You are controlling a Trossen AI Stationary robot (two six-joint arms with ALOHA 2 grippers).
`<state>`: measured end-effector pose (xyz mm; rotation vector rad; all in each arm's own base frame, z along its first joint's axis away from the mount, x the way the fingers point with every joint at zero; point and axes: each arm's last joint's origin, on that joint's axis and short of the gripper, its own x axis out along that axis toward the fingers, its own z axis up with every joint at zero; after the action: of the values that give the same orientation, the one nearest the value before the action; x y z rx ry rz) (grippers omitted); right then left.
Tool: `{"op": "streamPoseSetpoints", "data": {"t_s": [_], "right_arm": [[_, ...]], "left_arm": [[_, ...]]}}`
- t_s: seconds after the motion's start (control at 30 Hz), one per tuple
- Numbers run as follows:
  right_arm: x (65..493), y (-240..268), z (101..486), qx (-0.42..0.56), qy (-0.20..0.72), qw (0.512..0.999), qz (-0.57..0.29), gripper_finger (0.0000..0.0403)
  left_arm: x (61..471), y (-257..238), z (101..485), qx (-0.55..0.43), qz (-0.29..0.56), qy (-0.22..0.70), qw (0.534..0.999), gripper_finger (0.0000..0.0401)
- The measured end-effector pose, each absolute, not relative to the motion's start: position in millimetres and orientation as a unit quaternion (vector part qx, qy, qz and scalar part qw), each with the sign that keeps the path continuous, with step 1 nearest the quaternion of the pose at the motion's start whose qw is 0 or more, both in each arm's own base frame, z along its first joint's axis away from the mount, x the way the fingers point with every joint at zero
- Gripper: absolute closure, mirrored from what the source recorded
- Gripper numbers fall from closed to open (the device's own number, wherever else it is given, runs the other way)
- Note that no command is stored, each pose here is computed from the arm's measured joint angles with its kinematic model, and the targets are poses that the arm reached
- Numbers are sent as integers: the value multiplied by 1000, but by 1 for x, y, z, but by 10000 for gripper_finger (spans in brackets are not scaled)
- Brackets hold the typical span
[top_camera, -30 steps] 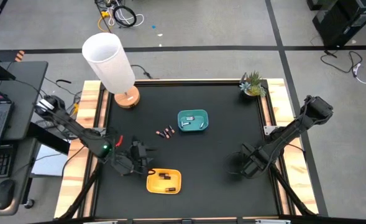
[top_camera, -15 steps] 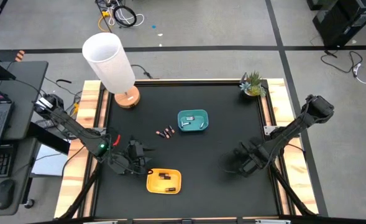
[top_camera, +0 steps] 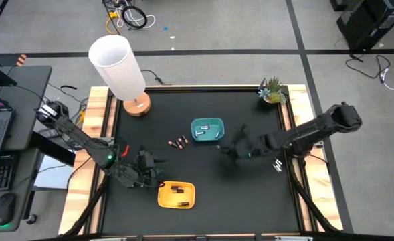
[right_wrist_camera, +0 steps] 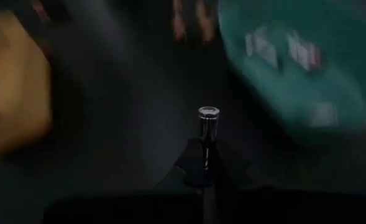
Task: Sort batteries
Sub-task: Put the silver battery into the blue bin, then put the black battery into the yellow bin
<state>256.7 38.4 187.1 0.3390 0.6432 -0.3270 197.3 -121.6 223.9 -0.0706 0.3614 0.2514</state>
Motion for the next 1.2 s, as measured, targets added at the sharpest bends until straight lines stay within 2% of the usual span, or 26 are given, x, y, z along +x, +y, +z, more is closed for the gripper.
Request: {"op": "streamPoseSetpoints", "data": {"t_s": [0.17, 0.33, 0.57, 0.7, 0.8, 0.93, 1.2], "right_arm": [[279, -3, 211, 141, 278, 934, -172, 395], [299, -36, 218, 115, 293, 934, -169, 377], [316, -59, 192, 135, 360, 912, -142, 280], [315, -61, 210, 129, 348, 917, -148, 242], [310, -50, 237, 99, 306, 936, -140, 239], [297, -21, 267, 65, 259, 958, -104, 254], [273, 48, 288, 9, 236, 967, -93, 285]], "left_arm": [[194, -123, 221, -42, 126, 193, 972, 261], [189, -124, 216, -56, 130, 210, 967, 261], [186, -125, 212, -89, 128, 233, 960, 261], [184, -125, 212, -107, 133, 243, 955, 261], [182, -126, 214, -117, 140, 253, 950, 261], [180, -125, 217, -128, 157, 268, 942, 261], [181, -110, 213, -116, 204, 302, 924, 261]]}}
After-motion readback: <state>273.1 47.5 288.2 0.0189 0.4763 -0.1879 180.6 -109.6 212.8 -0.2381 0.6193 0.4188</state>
